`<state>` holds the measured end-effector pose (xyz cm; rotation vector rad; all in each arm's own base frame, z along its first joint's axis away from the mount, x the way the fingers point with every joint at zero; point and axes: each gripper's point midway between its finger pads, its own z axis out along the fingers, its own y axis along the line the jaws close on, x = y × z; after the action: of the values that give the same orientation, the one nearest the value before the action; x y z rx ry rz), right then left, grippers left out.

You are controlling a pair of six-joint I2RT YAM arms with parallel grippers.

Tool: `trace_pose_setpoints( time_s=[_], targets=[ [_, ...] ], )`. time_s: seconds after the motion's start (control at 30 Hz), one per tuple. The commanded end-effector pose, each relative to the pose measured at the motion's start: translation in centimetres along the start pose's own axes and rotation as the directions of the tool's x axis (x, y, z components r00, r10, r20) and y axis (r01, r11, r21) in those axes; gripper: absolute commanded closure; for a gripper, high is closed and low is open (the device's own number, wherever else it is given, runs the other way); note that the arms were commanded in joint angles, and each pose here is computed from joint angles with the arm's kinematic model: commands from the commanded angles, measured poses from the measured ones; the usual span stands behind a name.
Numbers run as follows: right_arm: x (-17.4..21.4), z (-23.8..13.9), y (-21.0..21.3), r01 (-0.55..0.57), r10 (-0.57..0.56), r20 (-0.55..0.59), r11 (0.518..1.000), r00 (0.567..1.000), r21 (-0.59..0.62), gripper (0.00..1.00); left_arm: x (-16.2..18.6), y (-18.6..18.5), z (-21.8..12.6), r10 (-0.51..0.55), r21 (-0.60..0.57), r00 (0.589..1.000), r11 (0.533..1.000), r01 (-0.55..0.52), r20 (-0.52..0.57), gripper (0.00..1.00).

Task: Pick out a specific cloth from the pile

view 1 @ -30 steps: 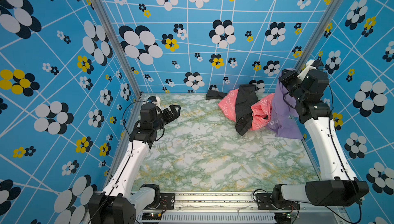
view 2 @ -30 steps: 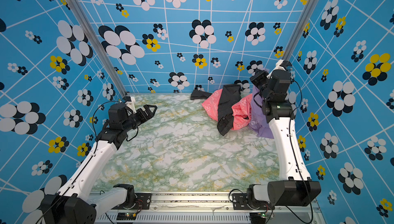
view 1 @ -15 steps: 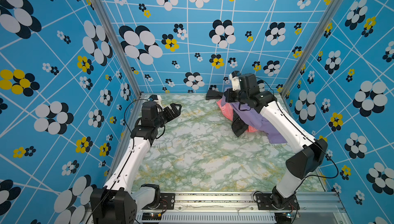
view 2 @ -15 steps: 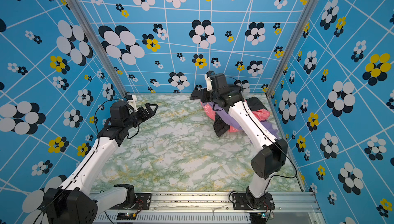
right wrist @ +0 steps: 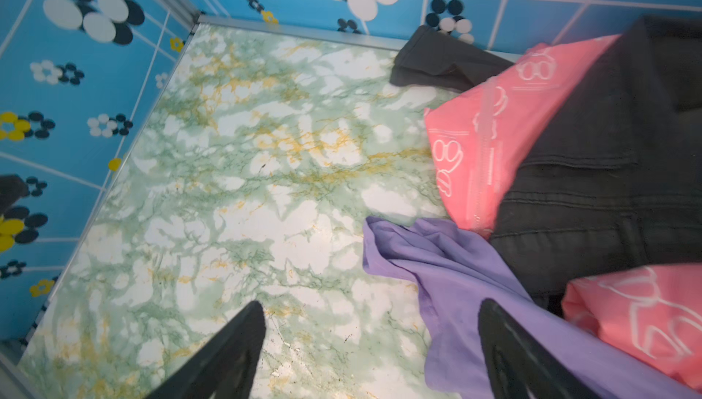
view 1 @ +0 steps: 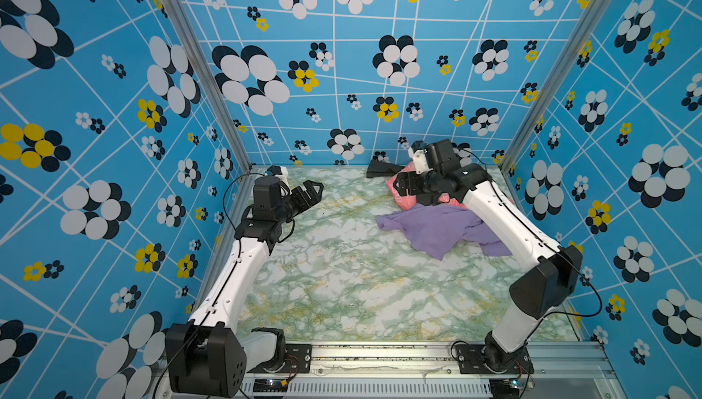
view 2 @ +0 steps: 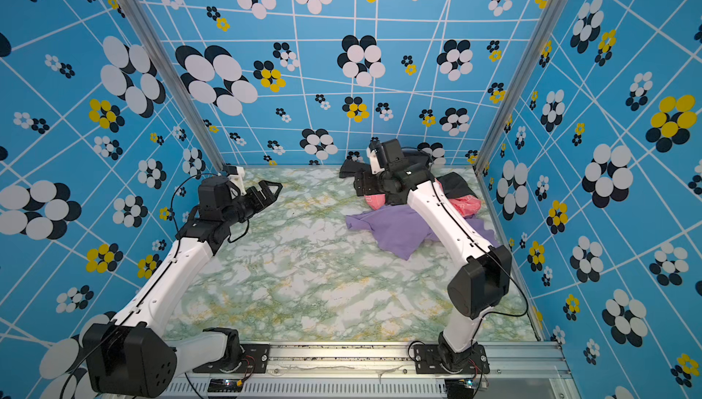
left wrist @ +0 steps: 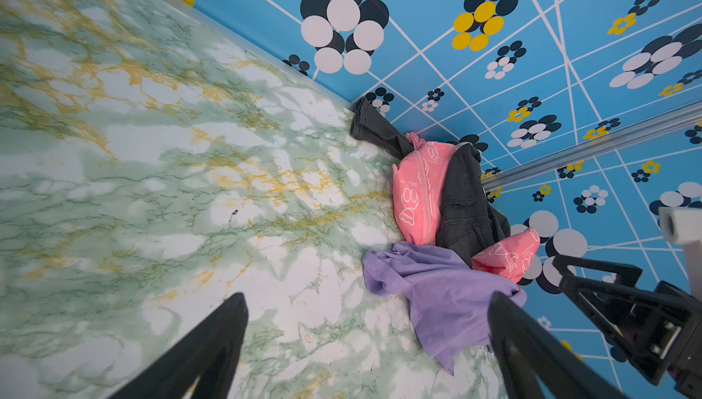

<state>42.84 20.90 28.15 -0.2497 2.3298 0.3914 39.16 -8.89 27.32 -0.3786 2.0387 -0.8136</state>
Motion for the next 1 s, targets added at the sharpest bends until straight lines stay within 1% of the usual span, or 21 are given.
trace_pose_setpoints(
  time_s=[0.0, 0.1, 0.2, 0.27, 0.3, 0.33, 0.43, 0.47, 0.53, 0.63, 0.67, 0.73, 0.83, 0.9, 0.97],
  targets=[
    [-1.6, -3.3, -5.9, -0.235, 0.219, 0.177, 0.969, 0.96, 0.079, 0.11, -1.5, -1.1, -0.1, 0.006, 0.039, 0.999, 0.999, -0.008, 0.031, 0.0],
    [0.1, -5.3, -10.8, -0.391, 0.341, 0.275, 0.907, 0.899, 0.156, 0.13, -1.3, -1.0, 0.2, -0.006, 0.043, 1.0, 0.999, 0.005, 0.026, 0.0],
    [3.1, -6.5, -14.8, -0.541, 0.46, 0.333, 0.814, 0.823, 0.211, 0.15, -1.2, -1.0, 0.4, -0.014, 0.046, 1.0, 0.999, 0.013, 0.024, 0.01],
    [5.8, -6.6, -16.8, -0.637, 0.548, 0.35, 0.736, 0.759, 0.228, 0.16, -1.1, -0.9, 0.4, -0.017, 0.044, 1.0, 0.999, 0.016, 0.023, 0.01],
    [7.0, -7.0, -18.7, -0.688, 0.589, 0.373, 0.684, 0.717, 0.242, 0.16, -1.1, -0.8, 0.5, -0.019, 0.044, 1.0, 0.999, 0.017, 0.024, 0.01],
    [8.3, -7.0, -19.6, -0.726, 0.623, 0.384, 0.642, 0.681, 0.246, 0.17, -1.0, -0.8, 0.5, -0.021, 0.044, 1.0, 0.999, 0.02, 0.023, 0.01],
    [11.7, -6.5, -21.5, -0.811, 0.712, 0.389, 0.532, 0.584, 0.245, 0.22, -1.0, -0.9, 0.4, -0.028, 0.045, 0.999, 0.999, 0.027, 0.021, 0.01],
    [12.6, -6.1, -21.9, -0.829, 0.736, 0.382, 0.504, 0.559, 0.241, 0.24, -0.9, -0.9, 0.4, -0.027, 0.045, 0.999, 0.999, 0.026, 0.02, 0.01],
    [14.4, -5.5, -22.6, -0.858, 0.776, 0.367, 0.45, 0.513, 0.249, 0.29, -0.8, -0.9, 0.2, -0.027, 0.044, 0.999, 0.999, 0.026, 0.018, 0.01],
    [16.9, -4.8, -23.4, -0.883, 0.819, 0.347, 0.368, 0.456, 0.291, 0.37, -0.6, -0.8, -0.2, -0.028, 0.038, 0.999, 0.999, 0.027, 0.022, 0.01],
    [17.5, -4.5, -23.7, -0.889, 0.828, 0.346, 0.348, 0.441, 0.298, 0.39, -0.4, -0.7, -0.3, -0.028, 0.035, 0.999, 0.999, 0.028, 0.022, 0.01],
    [17.9, -3.8, -24.0, -0.9, 0.84, 0.345, 0.334, 0.42, 0.28, 0.41, -0.3, -0.6, -0.7, -0.031, 0.03, 0.999, 0.999, 0.03, 0.026, 0.01],
    [18.0, -2.7, -24.4, -0.924, 0.859, 0.355, 0.297, 0.368, 0.24, 0.45, 0.0, -0.4, -1.0, -0.031, 0.024, 0.999, 0.999, 0.031, 0.023, 0.01],
    [17.6, -1.9, -24.6, -0.932, 0.867, 0.352, 0.291, 0.352, 0.216, 0.47, 0.2, -0.4, -1.3, -0.031, 0.021, 0.999, 0.999, 0.031, 0.023, 0.01],
    [17.3, -1.0, -24.7, -0.934, 0.876, 0.334, 0.293, 0.348, 0.205, 0.5, 0.2, -0.4, -1.6, -0.031, 0.018, 0.999, 0.999, 0.031, 0.027, 0.01]
  ],
)
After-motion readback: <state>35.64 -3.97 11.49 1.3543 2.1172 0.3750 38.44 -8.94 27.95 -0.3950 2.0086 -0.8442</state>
